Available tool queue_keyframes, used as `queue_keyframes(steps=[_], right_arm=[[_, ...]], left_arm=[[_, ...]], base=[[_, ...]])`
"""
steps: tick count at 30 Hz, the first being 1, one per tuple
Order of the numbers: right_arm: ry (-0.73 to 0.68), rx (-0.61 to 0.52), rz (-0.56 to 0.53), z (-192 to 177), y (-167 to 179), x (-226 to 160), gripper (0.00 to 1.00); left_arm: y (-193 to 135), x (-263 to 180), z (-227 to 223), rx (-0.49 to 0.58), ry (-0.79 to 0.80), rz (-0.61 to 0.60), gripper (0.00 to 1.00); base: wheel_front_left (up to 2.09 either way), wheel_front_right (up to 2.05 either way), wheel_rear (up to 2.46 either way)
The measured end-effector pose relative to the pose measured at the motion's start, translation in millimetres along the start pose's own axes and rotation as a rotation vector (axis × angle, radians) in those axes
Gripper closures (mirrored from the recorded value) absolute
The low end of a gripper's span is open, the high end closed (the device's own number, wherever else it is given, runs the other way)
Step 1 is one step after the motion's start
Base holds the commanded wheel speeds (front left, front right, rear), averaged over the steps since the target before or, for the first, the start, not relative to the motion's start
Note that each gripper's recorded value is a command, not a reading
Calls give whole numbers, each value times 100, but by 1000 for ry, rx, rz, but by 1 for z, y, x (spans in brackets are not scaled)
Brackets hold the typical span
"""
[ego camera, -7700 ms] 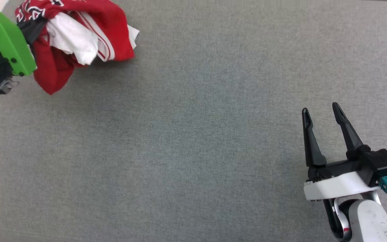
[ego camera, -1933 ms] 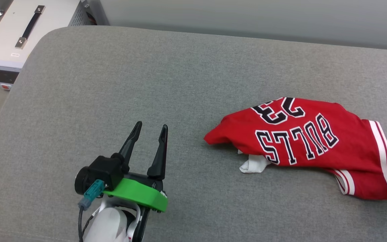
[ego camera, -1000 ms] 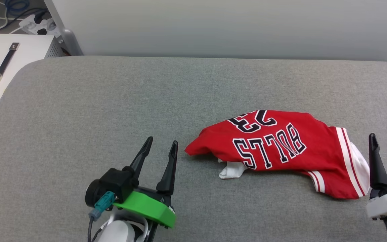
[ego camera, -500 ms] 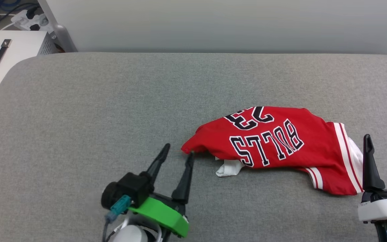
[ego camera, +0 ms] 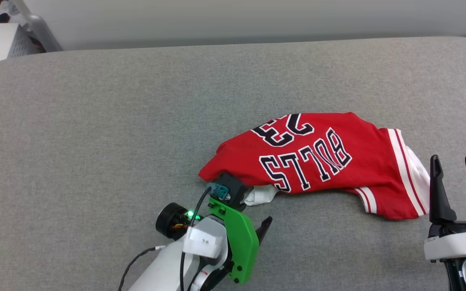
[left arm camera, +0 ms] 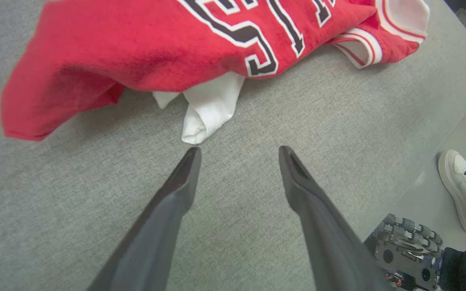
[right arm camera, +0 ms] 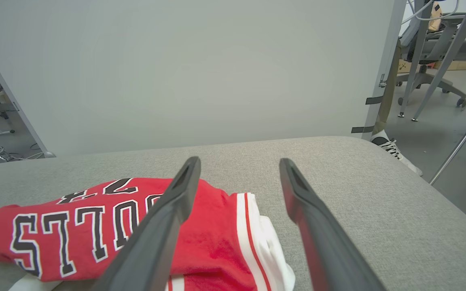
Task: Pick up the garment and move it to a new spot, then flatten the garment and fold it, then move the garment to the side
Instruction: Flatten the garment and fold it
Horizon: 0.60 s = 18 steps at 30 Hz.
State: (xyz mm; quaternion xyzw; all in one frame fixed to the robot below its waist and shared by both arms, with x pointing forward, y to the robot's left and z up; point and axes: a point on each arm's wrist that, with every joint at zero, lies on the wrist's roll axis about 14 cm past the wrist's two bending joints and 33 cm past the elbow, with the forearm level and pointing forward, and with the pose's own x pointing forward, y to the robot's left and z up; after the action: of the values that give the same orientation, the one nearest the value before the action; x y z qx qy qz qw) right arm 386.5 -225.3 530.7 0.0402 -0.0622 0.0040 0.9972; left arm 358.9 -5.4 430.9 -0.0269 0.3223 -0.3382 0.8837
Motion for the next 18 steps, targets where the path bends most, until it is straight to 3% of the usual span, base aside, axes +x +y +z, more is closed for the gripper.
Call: queue_keyframes(steps=[18], right_arm=[[64, -24, -62, -26, -20, 0, 0]], left_arm=[[20, 50, -13, 24, 139, 16, 0]], base=[[0, 0, 0]])
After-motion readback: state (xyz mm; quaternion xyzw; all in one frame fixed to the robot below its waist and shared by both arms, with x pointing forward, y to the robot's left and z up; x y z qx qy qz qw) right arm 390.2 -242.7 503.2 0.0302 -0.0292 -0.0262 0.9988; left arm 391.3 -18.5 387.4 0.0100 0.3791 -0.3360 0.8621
